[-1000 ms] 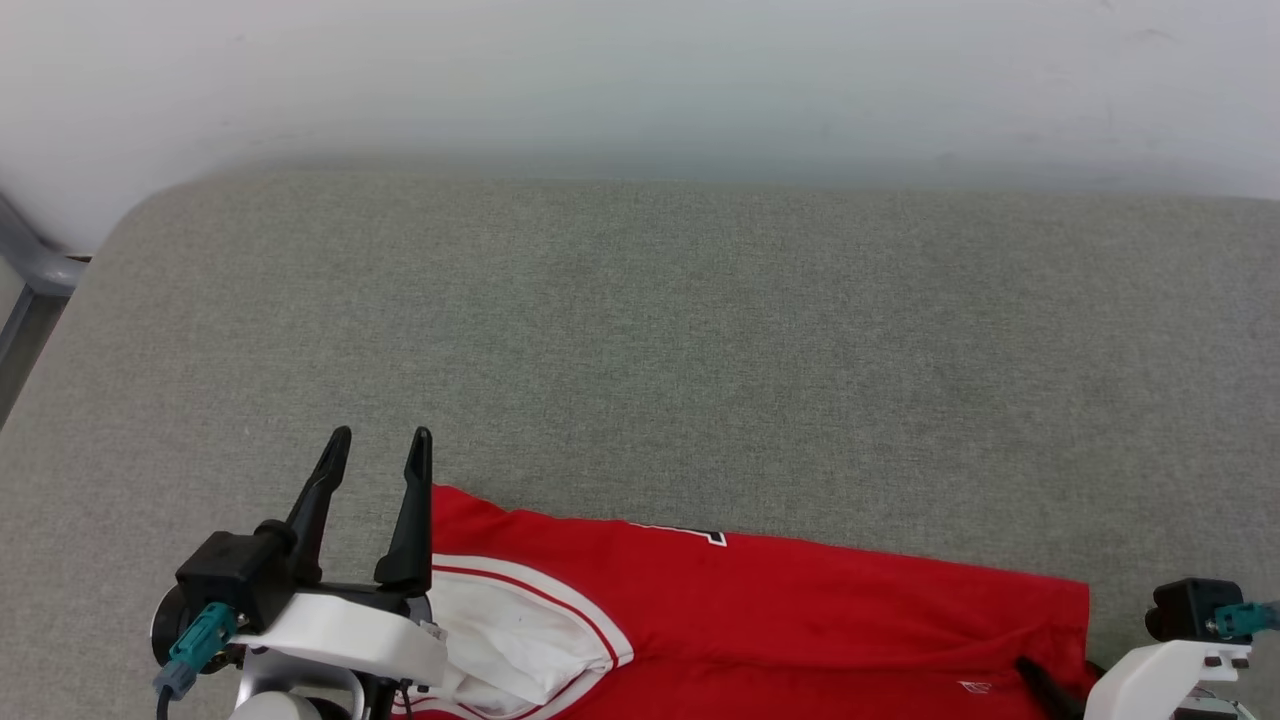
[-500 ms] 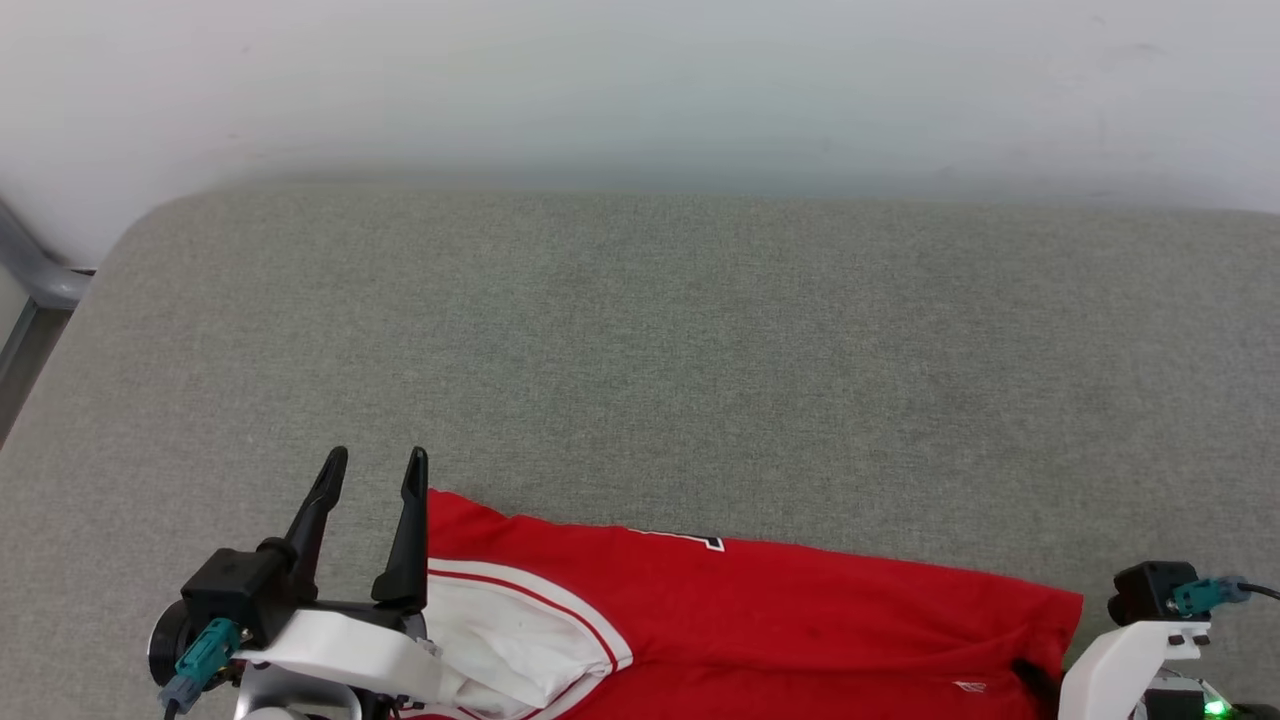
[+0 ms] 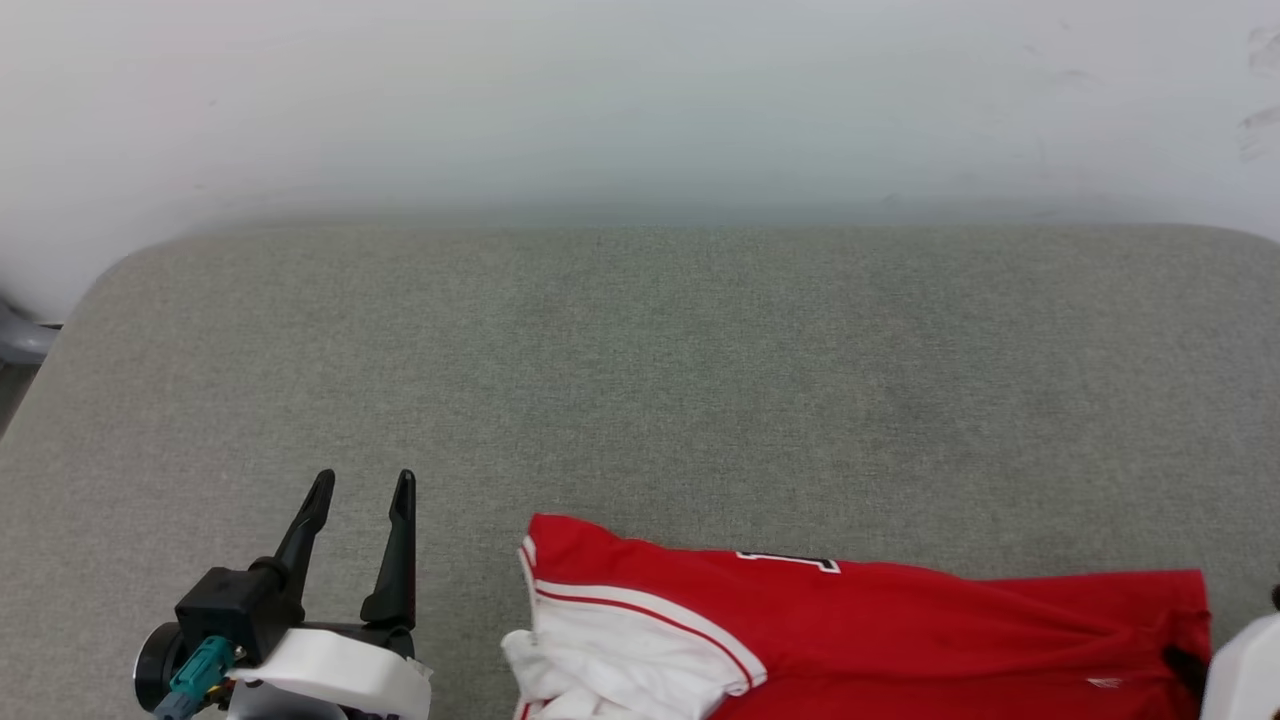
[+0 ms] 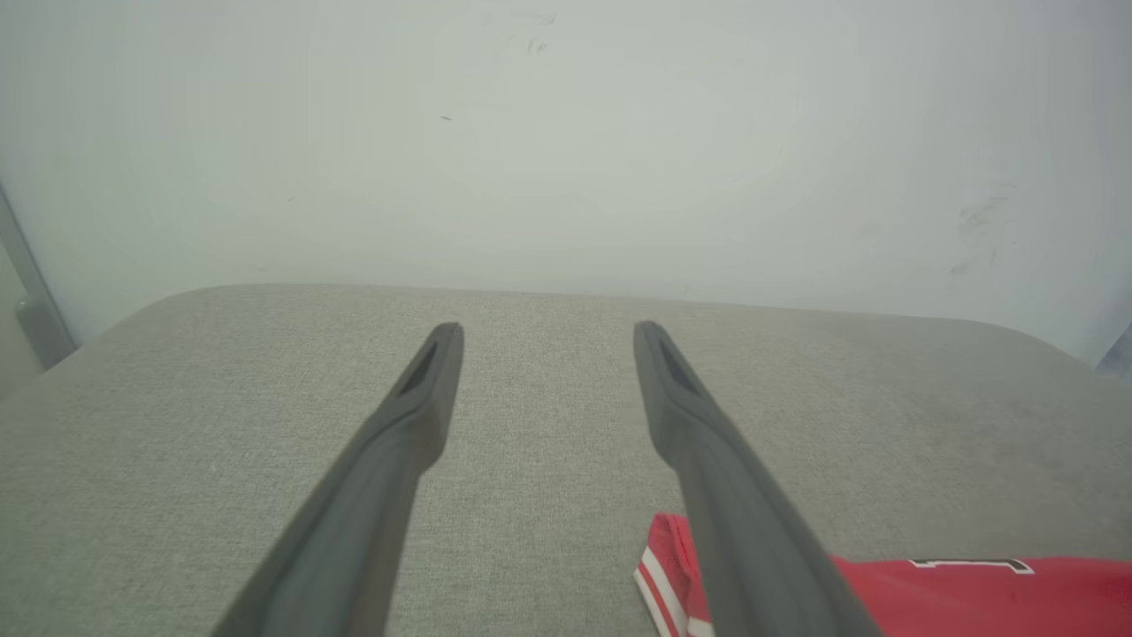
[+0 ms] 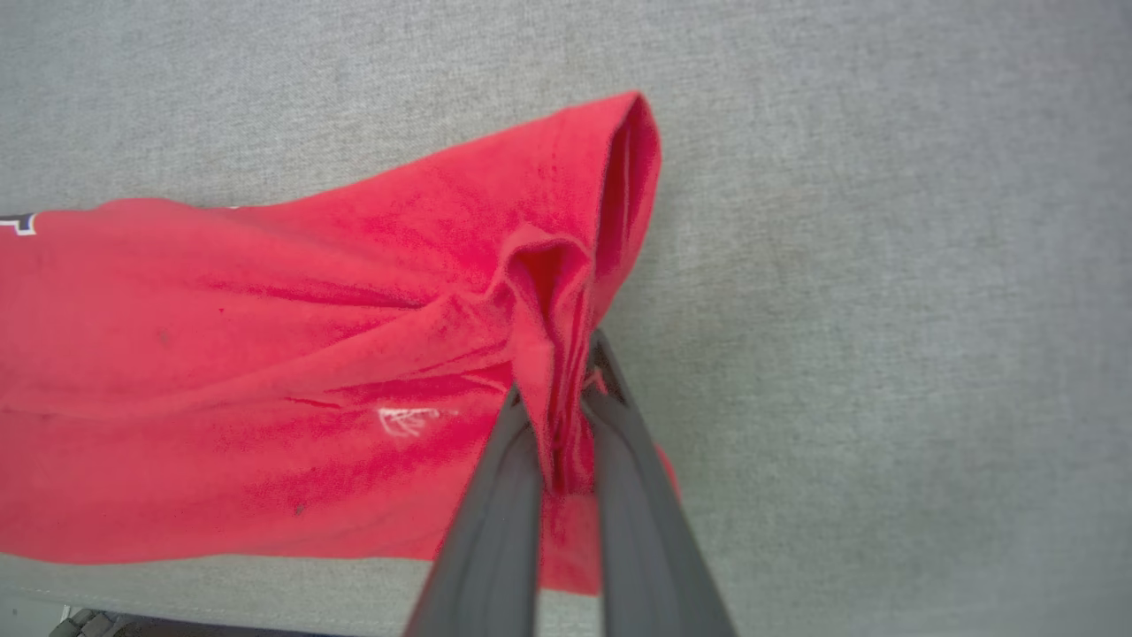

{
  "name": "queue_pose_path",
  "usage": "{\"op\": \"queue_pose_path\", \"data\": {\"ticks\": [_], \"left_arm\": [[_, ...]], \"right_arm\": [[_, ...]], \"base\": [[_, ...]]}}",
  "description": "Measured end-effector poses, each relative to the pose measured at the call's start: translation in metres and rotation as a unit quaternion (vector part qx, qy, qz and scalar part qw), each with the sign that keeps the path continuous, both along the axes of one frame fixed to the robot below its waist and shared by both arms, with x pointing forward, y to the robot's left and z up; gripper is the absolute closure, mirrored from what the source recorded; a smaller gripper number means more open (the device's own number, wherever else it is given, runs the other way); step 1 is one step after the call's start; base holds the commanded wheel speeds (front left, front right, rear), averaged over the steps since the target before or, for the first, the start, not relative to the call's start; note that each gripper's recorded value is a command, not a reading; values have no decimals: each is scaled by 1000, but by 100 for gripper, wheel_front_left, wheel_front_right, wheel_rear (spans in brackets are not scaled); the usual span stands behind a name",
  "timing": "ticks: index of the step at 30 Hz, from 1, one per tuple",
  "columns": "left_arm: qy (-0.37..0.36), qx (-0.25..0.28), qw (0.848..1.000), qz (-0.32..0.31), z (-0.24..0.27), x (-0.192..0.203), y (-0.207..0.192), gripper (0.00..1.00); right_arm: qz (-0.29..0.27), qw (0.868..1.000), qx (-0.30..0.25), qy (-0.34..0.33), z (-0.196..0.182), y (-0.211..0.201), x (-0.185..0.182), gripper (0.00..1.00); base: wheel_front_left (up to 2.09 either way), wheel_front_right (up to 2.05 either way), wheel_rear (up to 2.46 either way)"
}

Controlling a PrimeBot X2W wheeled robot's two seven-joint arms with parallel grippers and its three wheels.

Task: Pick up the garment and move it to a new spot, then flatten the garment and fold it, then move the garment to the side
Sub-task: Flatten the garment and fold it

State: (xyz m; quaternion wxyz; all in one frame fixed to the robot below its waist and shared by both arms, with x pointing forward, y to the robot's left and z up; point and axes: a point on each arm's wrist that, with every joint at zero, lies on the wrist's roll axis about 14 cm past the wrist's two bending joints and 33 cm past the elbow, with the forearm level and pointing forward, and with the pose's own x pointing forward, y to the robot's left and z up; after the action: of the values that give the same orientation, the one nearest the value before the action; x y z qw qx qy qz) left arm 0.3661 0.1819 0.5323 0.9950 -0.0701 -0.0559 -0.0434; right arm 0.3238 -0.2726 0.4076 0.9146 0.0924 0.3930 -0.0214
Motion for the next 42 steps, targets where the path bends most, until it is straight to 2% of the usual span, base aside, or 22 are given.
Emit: {"op": "queue_pose_path", "data": {"ticks": [4, 6, 9, 13, 16, 17, 18, 19, 21, 25, 30, 36, 40, 42], "left_arm": [[1, -1, 1000, -3, 0, -1, -3, 0], [3, -1, 1000, -4, -1, -2, -4, 0], [3, -2, 1000, -4, -1, -1, -4, 0], [6, -3, 1000, -2, -2, -3, -4, 0], [5, -4, 1000, 2, -1, -5, -1, 0], [5, -4, 1000, 2, -1, -5, -1, 0], [4, -4, 1000, 5, -1, -6, 0, 0], [4, -4, 1000, 5, -1, -6, 0, 0], [5, -5, 1000, 8, -1, -7, 2, 0], [4, -5, 1000, 11, 1, -6, 4, 0], [6, -7, 1000, 19, 0, -6, 9, 0], [11, -10, 999, 29, -4, -3, 14, 0], [18, -12, 999, 35, -10, -1, 17, 0], [21, -12, 999, 36, -12, 1, 18, 0]], "right_arm": [[-32, 999, 2, 1, 5, -20, -9, 100], [-49, 998, 46, -1, 6, -13, -9, 100], [-61, 986, 155, 8, 5, 18, -9, 100], [-52, 961, 270, 4, 19, 54, 0, 100], [-34, 935, 354, 12, 29, 80, 1, 100], [-34, 935, 354, 12, 29, 80, 1, 100], [-17, 916, 402, 9, 39, 92, 3, 100], [-17, 916, 402, 9, 39, 92, 3, 100], [5, 900, 436, 12, 47, 106, 6, 100], [45, 854, 518, 21, 56, 149, 11, 100], [89, 821, 563, 27, 67, 201, 20, 100], [128, 800, 585, 41, 72, 258, 25, 100], [149, 798, 581, 59, 67, 295, 23, 100], [154, 810, 561, 77, 52, 304, 17, 100]], "base": [[0, 0, 0], [0, 0, 0], [0, 0, 0], [0, 0, 0], [0, 0, 0], [0, 0, 0], [0, 0, 0], [0, 0, 0], [0, 0, 0], [0, 0, 0], [0, 0, 0], [0, 0, 0], [0, 0, 0], [0, 0, 0]]}}
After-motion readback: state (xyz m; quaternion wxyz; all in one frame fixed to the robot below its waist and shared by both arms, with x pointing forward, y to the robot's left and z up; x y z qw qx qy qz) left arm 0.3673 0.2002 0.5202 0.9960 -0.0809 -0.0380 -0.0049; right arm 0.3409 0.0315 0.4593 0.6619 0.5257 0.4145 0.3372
